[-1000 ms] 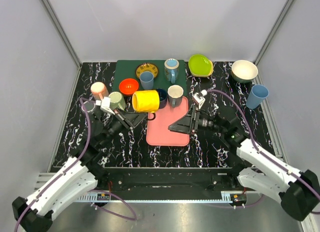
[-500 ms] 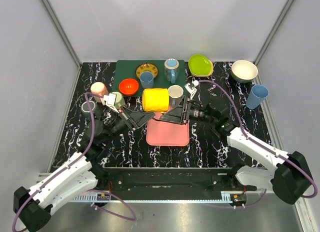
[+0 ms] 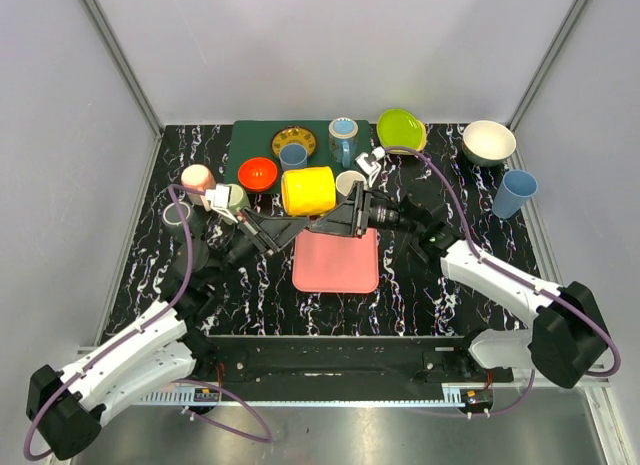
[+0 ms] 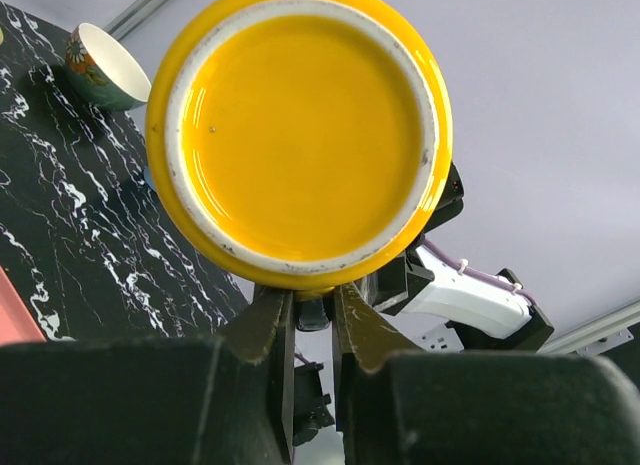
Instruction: Turn the mug right side up
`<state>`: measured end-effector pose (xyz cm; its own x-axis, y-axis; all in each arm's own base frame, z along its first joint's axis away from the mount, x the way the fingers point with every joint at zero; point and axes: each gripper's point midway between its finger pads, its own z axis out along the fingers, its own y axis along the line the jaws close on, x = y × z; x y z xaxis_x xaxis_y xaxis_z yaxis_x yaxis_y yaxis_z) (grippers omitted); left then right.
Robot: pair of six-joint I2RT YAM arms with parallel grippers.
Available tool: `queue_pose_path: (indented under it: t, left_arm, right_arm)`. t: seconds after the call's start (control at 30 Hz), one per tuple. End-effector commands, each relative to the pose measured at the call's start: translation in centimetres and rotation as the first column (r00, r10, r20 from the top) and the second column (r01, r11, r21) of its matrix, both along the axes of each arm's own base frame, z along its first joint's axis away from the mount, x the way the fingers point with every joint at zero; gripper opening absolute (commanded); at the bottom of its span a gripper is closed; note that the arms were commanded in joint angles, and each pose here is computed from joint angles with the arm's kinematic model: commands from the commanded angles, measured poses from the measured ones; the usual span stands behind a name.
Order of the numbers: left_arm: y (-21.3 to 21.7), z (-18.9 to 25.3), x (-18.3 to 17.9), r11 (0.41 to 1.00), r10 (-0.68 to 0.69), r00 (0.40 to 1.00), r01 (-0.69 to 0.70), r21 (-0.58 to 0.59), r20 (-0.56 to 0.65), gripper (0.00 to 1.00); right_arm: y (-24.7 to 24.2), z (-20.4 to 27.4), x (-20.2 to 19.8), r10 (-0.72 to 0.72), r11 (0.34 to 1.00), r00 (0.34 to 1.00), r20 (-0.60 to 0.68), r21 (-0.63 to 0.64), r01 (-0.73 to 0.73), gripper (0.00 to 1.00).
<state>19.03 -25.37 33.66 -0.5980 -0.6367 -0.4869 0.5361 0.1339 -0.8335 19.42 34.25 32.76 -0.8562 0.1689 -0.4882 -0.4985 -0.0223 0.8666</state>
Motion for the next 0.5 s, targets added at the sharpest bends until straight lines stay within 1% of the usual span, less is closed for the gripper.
queue_pose_path:
  t: [0.0, 0.07, 0.13, 0.27, 0.3, 0.47]
  left_arm:
    - [-1.0, 3.9, -3.3, 0.988, -0.13, 0.98, 0.141, -0.06, 0.152, 0.0]
    - [-1.2, 3.8, -3.4, 0.987, -0.137, 0.979, 0.147, -0.058, 0.154, 0.0]
    - [-1.4, 3.7, -3.5, 0.986, -0.15, 0.976, 0.16, -0.054, 0.155, 0.0]
    - [-1.8, 3.2, -3.8, 0.983, -0.171, 0.974, 0.18, -0.048, 0.149, 0.0]
    - [-1.7, 3.1, -3.9, 0.982, -0.174, 0.973, 0.182, -0.047, 0.15, 0.0]
    - [-1.5, 2.4, -4.3, 0.983, -0.175, 0.973, 0.181, -0.033, 0.149, 0.0]
  right_arm:
    - [1.3, 2.7, -0.9, 0.048, 0.997, 0.996, 0.075, 0.062, -0.053, 0.42]
    - [1.3, 2.9, -0.8, 0.05, 0.996, 0.996, 0.078, 0.068, -0.055, 0.34]
    - [1.4, 2.8, -0.6, 0.045, 0.996, 0.996, 0.075, 0.074, -0.051, 0.32]
    - [1.2, 3.4, -0.6, 0.025, 0.994, 0.996, 0.085, 0.105, -0.034, 0.1]
    - [1.1, 3.6, -0.6, 0.018, 0.993, 0.996, 0.093, 0.111, -0.029, 0.0]
    - [0.5, 4.2, -0.7, -0.026, 0.992, 0.992, 0.127, 0.122, 0.01, 0.0]
